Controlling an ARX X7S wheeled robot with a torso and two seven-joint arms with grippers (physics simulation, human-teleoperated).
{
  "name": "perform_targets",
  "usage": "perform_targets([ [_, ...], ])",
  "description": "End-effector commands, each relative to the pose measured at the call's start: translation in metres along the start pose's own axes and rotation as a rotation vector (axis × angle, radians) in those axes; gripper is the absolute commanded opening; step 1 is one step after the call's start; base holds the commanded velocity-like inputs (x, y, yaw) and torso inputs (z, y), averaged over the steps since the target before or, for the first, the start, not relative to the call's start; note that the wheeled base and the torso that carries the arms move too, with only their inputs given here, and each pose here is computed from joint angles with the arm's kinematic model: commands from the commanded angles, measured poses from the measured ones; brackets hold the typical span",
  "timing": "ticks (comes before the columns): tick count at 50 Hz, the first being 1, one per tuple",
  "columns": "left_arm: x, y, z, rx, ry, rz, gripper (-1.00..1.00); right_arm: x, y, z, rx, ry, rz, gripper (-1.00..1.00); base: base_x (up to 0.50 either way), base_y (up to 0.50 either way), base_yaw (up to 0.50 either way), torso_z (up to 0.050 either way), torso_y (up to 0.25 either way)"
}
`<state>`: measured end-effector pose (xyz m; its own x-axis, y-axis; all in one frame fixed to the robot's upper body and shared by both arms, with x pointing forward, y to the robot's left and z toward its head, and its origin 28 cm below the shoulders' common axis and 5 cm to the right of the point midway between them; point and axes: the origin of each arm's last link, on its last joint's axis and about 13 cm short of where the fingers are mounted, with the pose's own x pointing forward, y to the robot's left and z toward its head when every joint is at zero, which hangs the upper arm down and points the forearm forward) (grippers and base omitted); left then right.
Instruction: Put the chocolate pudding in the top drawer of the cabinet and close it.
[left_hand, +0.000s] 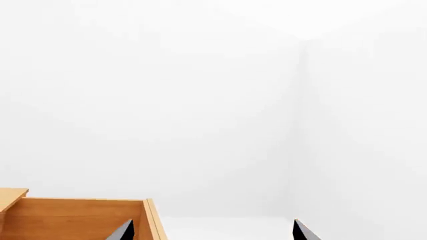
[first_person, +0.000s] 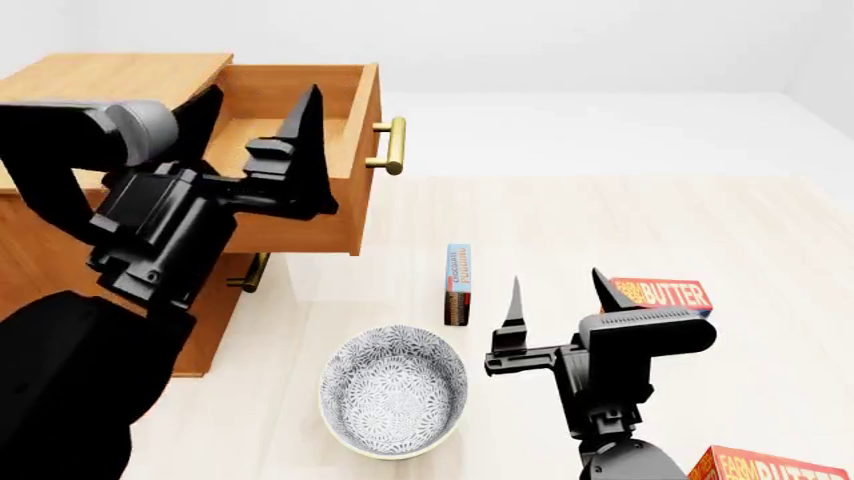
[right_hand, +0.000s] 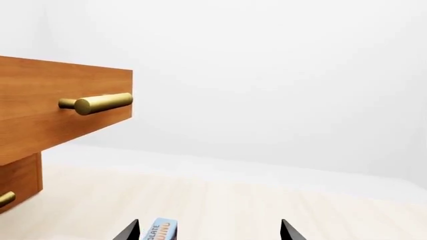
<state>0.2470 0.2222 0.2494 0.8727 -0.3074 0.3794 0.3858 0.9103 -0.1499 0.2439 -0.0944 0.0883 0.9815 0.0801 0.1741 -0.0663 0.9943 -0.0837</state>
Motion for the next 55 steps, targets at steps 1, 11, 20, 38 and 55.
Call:
perform_targets([
  [1, -0.026, -0.006, -0.01, -0.011, -0.083, 0.019, 1.0, 0.0, 0.001, 0.0, 0.001, -0.001, 0.001, 1.0, 0.0, 0.0, 0.0, 0.0, 0.0],
  [11, -0.038, -0.008, -0.009, 0.015, -0.147, 0.055, 1.0, 0.0, 0.001, 0.001, -0.003, -0.003, 0.004, 1.0, 0.0, 0.0, 0.0, 0.0, 0.0],
  [20, -0.047, -0.012, -0.008, 0.039, -0.2, 0.057, 1.0, 0.0, 0.001, 0.001, -0.008, -0.004, 0.006, 1.0, 0.0, 0.0, 0.0, 0.0, 0.0],
  [38, -0.06, -0.016, -0.013, 0.03, -0.206, 0.058, 1.0, 0.024, 0.006, 0.009, -0.039, -0.03, 0.013, 1.0, 0.0, 0.0, 0.0, 0.0, 0.0],
  [55, -0.062, -0.013, -0.007, 0.033, -0.224, 0.073, 1.0, 0.083, 0.011, 0.02, -0.044, -0.059, 0.063, 1.0, 0.0, 0.0, 0.0, 0.0, 0.0],
])
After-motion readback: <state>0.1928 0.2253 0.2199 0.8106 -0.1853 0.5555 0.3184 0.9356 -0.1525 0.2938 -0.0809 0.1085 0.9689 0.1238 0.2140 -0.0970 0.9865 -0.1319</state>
